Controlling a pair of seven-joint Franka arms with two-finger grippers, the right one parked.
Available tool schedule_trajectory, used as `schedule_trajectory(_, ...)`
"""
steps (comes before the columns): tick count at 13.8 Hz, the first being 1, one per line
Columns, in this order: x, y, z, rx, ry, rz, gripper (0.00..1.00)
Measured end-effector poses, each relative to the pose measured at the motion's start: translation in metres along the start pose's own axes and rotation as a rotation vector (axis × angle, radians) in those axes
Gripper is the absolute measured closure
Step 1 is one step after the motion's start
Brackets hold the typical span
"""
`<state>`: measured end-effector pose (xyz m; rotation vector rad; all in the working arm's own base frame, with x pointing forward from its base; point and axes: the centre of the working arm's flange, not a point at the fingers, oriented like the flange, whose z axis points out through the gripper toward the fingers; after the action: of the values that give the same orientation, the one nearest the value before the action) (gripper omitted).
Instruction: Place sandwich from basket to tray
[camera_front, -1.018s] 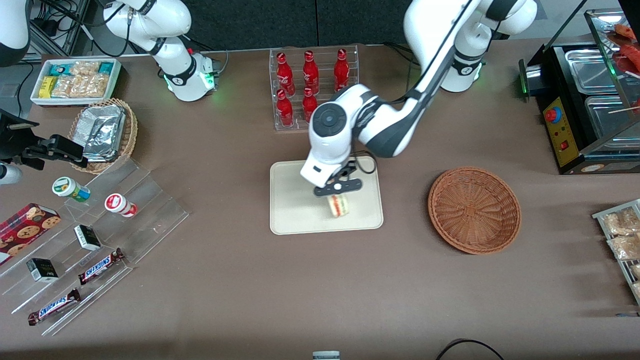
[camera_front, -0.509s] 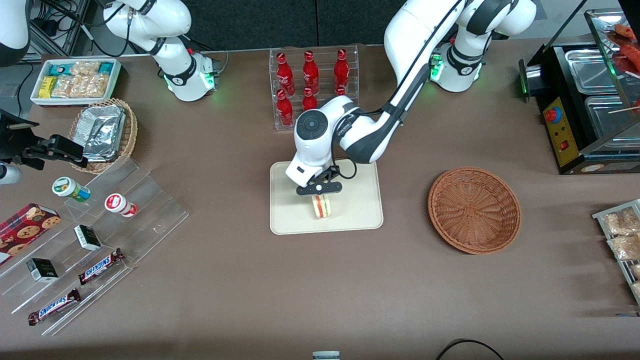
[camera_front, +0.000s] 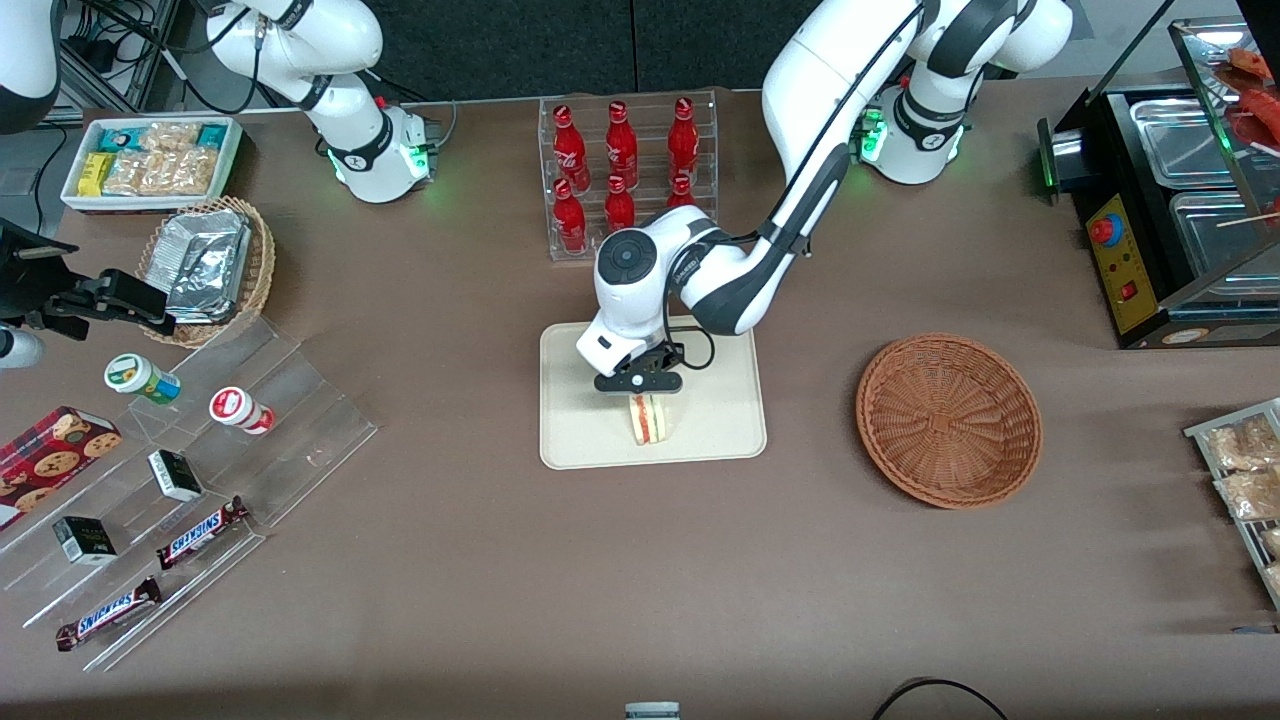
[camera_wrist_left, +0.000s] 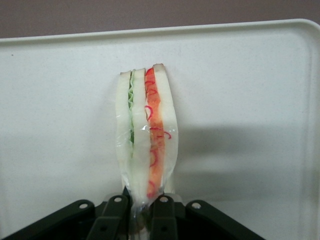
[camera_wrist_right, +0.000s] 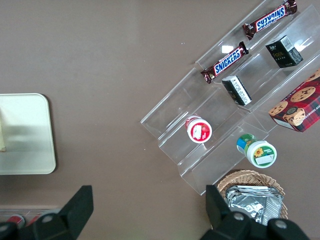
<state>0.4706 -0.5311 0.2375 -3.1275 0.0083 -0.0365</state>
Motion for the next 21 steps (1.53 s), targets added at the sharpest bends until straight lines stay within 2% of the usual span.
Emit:
schedule_trajectory(2, 0.0, 0.0, 0.0, 0.0, 0.0, 0.002, 0.61)
schedule_trajectory(5, 0.001, -0.001, -0.005, 0.007, -0.004, -0.001, 0.3)
schedule_trajectory(8, 0.012, -0.005, -0.041, 0.008, -0.013, -0.042, 0.01)
schedule_trajectory(11, 0.034, -0.033, -0.108, -0.009, -0.024, -0.142, 0.0)
schedule_trajectory(17, 0.079, -0.157, -0.241, 0.016, -0.034, -0.311, 0.0)
schedule_trajectory(21, 0.094, -0.261, -0.293, 0.031, -0.118, -0.252, 0.0)
